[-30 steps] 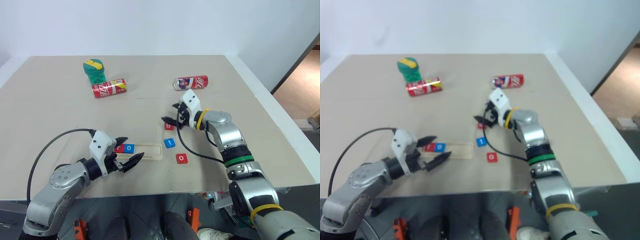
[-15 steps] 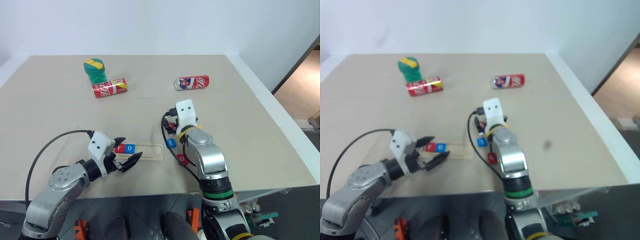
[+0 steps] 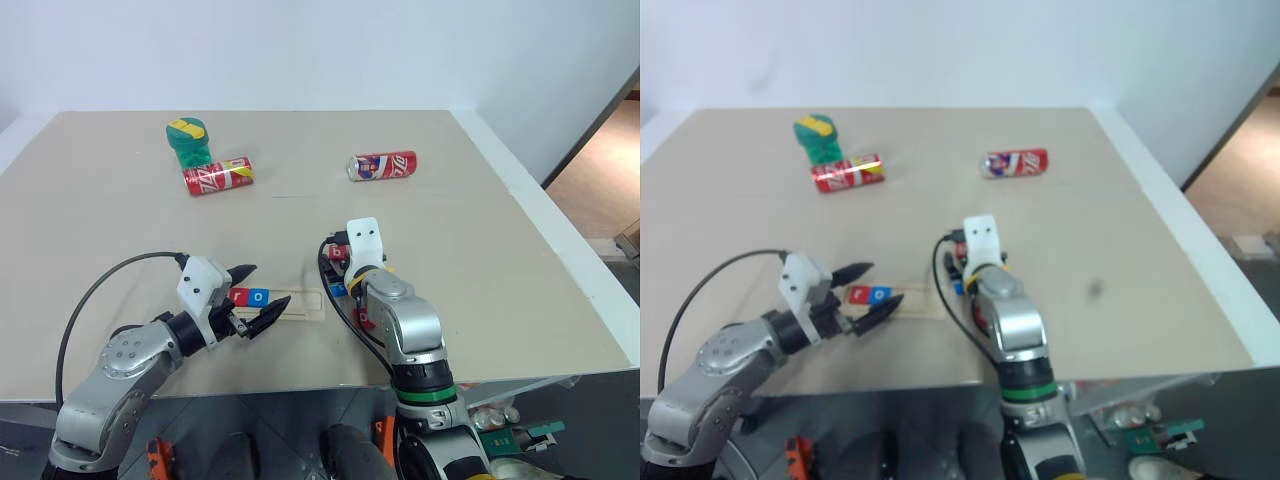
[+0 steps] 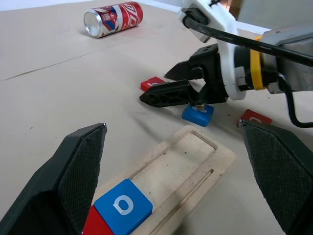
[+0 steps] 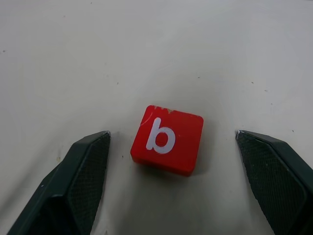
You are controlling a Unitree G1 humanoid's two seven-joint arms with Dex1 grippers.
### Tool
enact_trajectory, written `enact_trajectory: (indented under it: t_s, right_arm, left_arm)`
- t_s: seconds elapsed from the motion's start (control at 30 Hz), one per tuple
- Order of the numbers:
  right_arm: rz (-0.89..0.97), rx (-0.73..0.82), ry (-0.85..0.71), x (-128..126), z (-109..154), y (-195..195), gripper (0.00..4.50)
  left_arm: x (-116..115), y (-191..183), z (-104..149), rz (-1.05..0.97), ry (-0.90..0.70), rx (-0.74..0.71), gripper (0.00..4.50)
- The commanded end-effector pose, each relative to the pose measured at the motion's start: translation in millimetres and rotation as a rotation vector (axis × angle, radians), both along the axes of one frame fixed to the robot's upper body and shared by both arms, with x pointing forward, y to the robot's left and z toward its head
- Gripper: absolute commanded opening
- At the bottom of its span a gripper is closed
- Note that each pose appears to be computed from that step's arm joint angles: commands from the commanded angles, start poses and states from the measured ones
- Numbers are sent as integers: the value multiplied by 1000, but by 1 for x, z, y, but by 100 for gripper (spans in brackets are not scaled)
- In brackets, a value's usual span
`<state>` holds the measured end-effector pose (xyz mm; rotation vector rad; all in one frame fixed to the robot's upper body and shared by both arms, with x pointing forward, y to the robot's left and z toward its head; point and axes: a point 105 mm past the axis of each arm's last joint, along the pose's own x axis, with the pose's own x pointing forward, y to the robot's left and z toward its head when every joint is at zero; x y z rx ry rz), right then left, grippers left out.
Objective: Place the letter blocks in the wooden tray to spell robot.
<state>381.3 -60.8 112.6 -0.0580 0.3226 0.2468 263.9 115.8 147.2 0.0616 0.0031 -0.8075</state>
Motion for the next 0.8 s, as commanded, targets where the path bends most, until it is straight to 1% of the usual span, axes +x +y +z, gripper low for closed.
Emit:
enact_trajectory:
  t_s: [0.03, 0.1, 0.13, 0.2, 0.23, 0.37, 0.5, 0.6, 0.67, 0.8]
  right_arm:
    - [0, 14, -11, 5, 3, 4, 309]
    - [-1, 14, -12, 5, 3, 4, 232]
    - [-1, 16, -13, 5, 3, 4, 206]
    - [-3, 17, -14, 3, 4, 3, 134]
    - [-14, 17, -17, 1, 5, 0, 121]
    - [-37, 15, -37, -7, 12, -12, 121]
    - [-47, 20, -56, -26, 21, -26, 121]
    - [-22, -1, -59, -48, 26, -43, 121]
    - [-22, -4, -45, -57, 26, -50, 121]
    - [-27, 9, 10, -72, 16, -53, 121]
  left_arm:
    - [-4, -3, 10, -16, -53, 5, 450]
    - [-5, -3, 9, -13, -50, 8, 450]
    - [-5, -3, 8, -12, -48, 10, 450]
    - [-6, -3, 6, -11, -43, 15, 450]
    - [-7, -2, 5, -10, -39, 18, 450]
    - [-8, -1, 2, -9, -27, 27, 450]
    - [-10, 0, -1, -17, -15, 41, 450]
    - [-8, 0, -1, -33, -13, 53, 450]
    - [-7, 0, -1, -42, -12, 58, 450]
    - [-5, -1, -1, -62, -11, 63, 450]
